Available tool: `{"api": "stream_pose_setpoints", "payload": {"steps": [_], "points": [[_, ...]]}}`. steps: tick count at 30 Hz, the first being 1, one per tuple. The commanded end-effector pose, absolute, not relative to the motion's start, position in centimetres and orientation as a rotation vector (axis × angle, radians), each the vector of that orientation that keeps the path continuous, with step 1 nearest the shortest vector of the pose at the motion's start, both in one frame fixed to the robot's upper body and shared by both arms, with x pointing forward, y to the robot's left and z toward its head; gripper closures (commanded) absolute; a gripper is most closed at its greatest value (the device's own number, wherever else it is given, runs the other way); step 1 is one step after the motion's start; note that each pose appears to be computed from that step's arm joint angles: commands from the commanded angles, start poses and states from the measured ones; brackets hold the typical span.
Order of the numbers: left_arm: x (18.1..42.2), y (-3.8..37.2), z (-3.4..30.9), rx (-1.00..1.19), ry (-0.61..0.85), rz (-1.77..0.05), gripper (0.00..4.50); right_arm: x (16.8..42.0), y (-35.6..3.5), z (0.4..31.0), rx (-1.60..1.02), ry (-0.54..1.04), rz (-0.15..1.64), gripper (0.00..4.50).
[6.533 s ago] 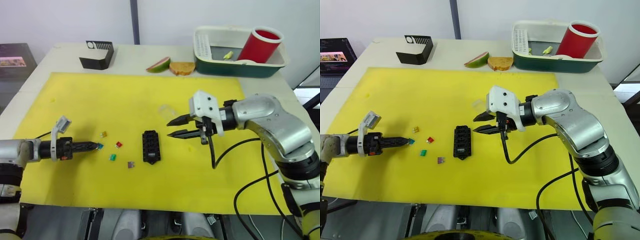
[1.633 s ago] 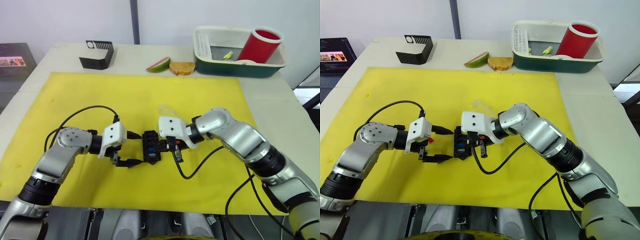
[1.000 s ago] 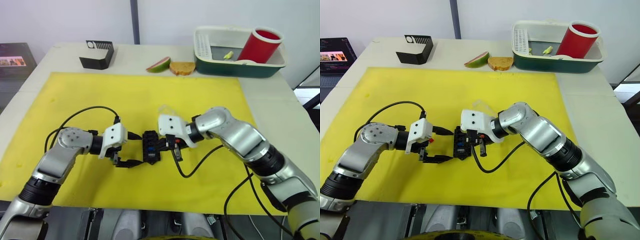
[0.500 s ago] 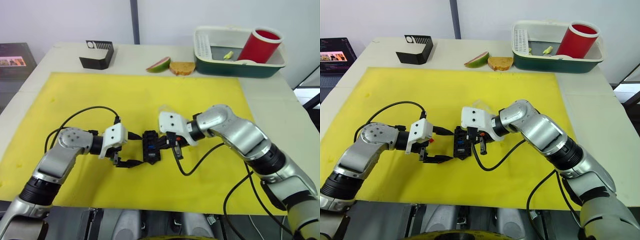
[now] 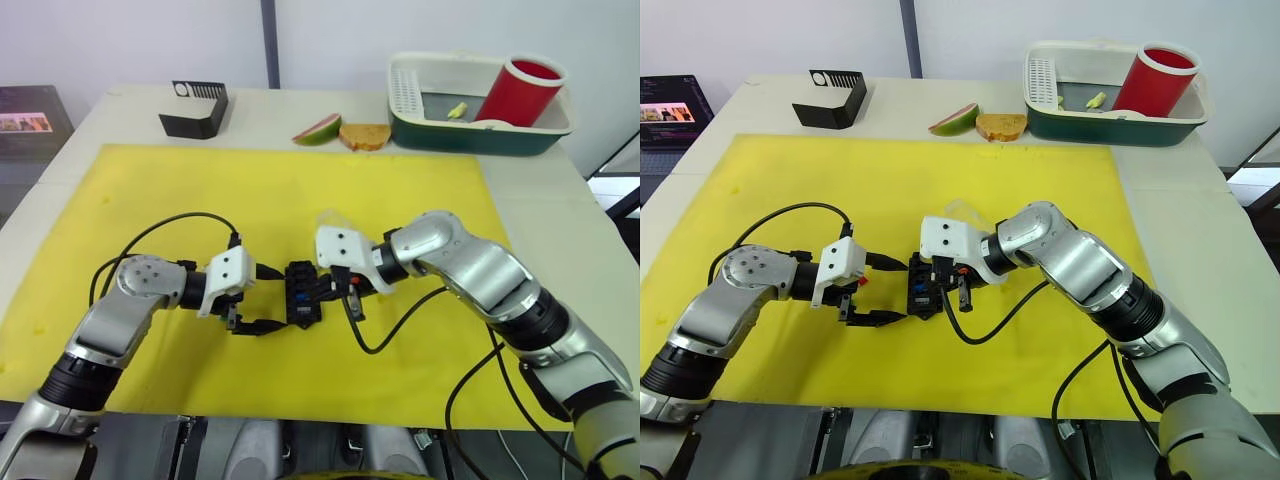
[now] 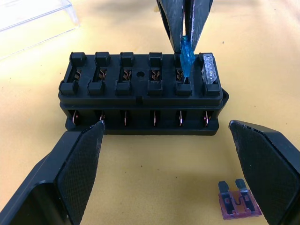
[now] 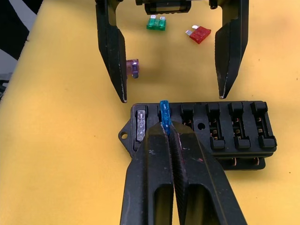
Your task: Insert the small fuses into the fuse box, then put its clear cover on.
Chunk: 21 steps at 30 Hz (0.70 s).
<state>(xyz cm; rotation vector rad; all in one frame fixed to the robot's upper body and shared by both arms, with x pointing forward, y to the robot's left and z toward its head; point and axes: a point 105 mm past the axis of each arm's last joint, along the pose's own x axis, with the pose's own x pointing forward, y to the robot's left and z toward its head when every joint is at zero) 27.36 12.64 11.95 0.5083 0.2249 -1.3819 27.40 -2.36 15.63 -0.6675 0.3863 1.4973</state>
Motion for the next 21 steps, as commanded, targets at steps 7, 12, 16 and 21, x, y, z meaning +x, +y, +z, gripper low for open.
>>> {"api": "stream_pose_setpoints", "payload": {"steps": [7, 12, 16, 21], "points": [[27.32, 12.28, 12.85, 0.522, 0.181, -1.385, 0.04, 26.88, -2.03, 15.78, -0.667, 0.369, 1.516, 4.50], [27.39, 12.23, 12.92, 0.524, 0.179, -1.384, 0.04, 27.00, -2.09, 15.62, -0.669, 0.372, 1.510, 4.50], [27.35, 12.22, 12.81, 0.528, 0.182, -1.385, 0.04, 27.10, -2.13, 15.50, -0.673, 0.373, 1.505, 4.50], [27.33, 12.17, 12.75, 0.530, 0.182, -1.385, 0.04, 27.41, -2.11, 15.41, -0.687, 0.366, 1.490, 4.50]]}}
